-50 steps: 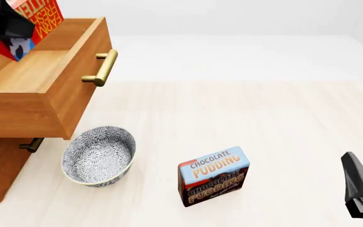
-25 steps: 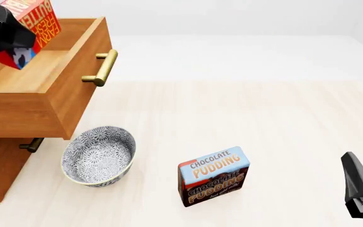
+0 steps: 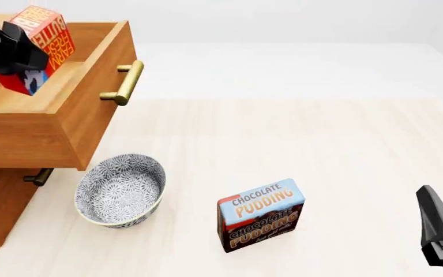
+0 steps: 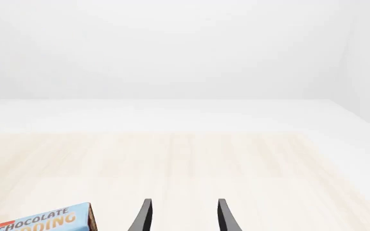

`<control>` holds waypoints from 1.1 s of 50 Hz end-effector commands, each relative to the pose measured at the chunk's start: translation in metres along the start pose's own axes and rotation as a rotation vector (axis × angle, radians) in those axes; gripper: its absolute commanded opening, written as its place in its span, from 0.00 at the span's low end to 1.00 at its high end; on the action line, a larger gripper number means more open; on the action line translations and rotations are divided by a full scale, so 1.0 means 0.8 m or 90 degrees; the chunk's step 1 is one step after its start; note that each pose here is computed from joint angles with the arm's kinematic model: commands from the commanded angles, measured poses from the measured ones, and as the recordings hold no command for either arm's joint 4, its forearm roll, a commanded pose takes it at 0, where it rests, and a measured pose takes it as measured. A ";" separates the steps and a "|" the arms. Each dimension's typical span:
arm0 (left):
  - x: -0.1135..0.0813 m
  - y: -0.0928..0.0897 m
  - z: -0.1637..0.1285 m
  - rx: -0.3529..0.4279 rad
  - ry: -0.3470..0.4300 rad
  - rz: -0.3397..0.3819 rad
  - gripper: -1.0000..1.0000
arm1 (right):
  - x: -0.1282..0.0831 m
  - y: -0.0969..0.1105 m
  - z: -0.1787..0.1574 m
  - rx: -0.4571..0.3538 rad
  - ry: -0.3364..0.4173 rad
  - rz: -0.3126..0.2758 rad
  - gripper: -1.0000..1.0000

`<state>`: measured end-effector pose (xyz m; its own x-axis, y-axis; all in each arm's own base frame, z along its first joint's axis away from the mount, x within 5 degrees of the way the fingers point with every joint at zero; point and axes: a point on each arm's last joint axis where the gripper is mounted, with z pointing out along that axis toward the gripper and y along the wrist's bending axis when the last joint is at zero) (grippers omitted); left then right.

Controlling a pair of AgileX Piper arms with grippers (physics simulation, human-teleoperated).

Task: Put the butter at the back in the top drawer of the cabinet and close it.

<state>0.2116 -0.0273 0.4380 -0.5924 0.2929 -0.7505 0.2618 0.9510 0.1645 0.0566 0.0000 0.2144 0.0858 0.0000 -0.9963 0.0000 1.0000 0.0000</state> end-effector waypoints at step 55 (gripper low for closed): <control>0.018 0.020 0.038 -0.036 0.022 -0.043 0.00 | 0.000 0.000 0.000 0.000 0.000 0.000 1.00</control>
<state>0.2292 -0.0129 0.4092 -0.6464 0.2266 -0.7286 0.1827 0.9731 0.1405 0.0566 0.0000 0.2144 0.0858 0.0000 -0.9963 0.0000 1.0000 0.0000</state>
